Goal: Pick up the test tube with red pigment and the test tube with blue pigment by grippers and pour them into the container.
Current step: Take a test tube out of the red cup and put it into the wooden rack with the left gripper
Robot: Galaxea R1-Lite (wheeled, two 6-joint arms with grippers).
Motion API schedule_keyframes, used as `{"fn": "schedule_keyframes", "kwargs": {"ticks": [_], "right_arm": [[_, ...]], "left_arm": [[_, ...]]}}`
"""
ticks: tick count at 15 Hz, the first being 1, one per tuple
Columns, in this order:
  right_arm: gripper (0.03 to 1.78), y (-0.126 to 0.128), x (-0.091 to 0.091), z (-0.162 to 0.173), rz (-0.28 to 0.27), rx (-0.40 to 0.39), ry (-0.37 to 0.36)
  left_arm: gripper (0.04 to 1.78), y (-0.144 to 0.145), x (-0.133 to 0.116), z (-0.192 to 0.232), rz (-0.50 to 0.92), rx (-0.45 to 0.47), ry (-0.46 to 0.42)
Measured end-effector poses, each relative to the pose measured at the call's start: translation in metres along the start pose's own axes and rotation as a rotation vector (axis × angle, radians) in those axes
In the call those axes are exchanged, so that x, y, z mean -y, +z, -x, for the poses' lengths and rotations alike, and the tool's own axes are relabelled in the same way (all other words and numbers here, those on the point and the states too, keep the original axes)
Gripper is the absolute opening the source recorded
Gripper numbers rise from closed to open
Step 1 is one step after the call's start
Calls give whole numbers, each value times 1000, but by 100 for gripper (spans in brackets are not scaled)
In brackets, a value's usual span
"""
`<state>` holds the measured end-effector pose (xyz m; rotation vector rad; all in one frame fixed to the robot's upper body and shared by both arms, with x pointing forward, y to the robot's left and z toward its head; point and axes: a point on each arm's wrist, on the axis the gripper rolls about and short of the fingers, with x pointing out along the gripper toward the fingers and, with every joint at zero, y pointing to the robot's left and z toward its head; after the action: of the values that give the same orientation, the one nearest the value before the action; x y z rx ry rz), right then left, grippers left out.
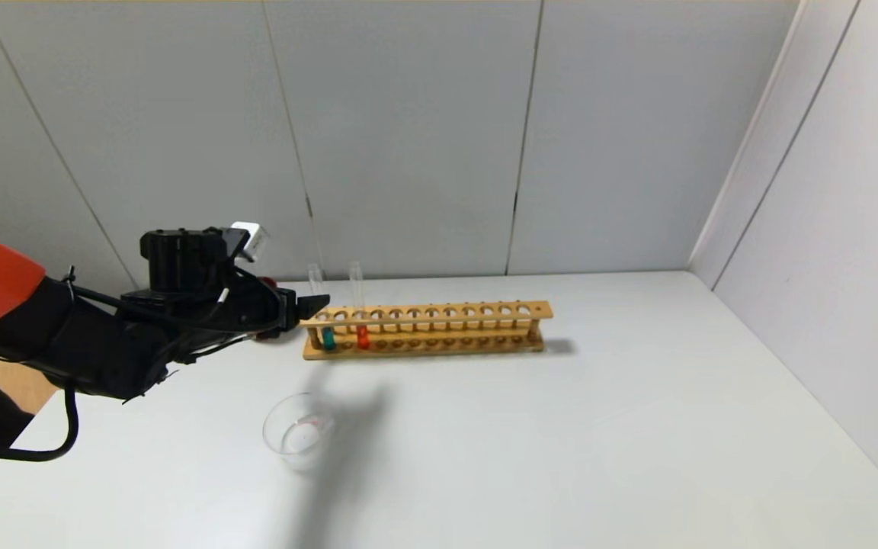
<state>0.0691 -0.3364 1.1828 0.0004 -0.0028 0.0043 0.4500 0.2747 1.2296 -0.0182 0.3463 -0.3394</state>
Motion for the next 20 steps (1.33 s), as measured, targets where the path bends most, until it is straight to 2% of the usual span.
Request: {"fn": "schedule_keyframes", "kwargs": {"ticks": [9, 11, 14, 18, 20], "right_arm": [[175, 0, 0, 0, 0, 0, 0], [175, 0, 0, 0, 0, 0, 0], [175, 0, 0, 0, 0, 0, 0], [175, 0, 0, 0, 0, 0, 0], [175, 0, 0, 0, 0, 0, 0]], "left_arm": [[175, -6, 6, -24, -8, -14, -19], [168, -6, 6, -29, -8, -15, -18], [137, -10, 6, -37, -10, -22, -21], [64, -16, 13, -47, -16, -37, -41], [37, -18, 14, -49, -16, -41, -41]]}}
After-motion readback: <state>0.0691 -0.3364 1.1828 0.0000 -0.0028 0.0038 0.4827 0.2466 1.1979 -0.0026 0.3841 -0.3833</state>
